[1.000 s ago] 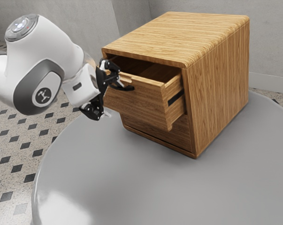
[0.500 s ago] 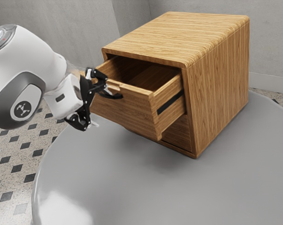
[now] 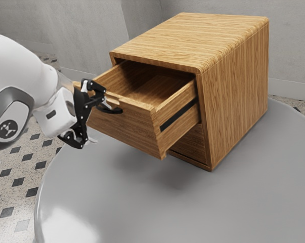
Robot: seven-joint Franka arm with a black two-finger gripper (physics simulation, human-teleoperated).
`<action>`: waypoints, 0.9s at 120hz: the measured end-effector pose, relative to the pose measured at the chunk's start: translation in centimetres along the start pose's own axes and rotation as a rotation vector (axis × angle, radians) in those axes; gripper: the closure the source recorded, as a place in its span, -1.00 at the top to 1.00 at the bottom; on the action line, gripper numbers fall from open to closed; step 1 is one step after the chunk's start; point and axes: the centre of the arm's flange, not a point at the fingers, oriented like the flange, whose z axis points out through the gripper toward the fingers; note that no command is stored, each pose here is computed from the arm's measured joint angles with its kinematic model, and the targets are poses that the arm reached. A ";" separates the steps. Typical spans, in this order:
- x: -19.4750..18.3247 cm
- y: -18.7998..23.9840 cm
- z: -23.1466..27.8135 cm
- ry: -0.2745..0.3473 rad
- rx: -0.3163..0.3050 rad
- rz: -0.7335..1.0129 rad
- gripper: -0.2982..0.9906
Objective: Pull the drawer handle with one arm to open the drawer
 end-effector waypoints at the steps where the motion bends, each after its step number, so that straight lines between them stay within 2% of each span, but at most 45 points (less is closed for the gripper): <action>1: 0.0 0.0 0.0 0.000 0.001 0.000 0.49; 108: -0.6 1.9 -1.3 -0.006 0.009 -0.017 0.53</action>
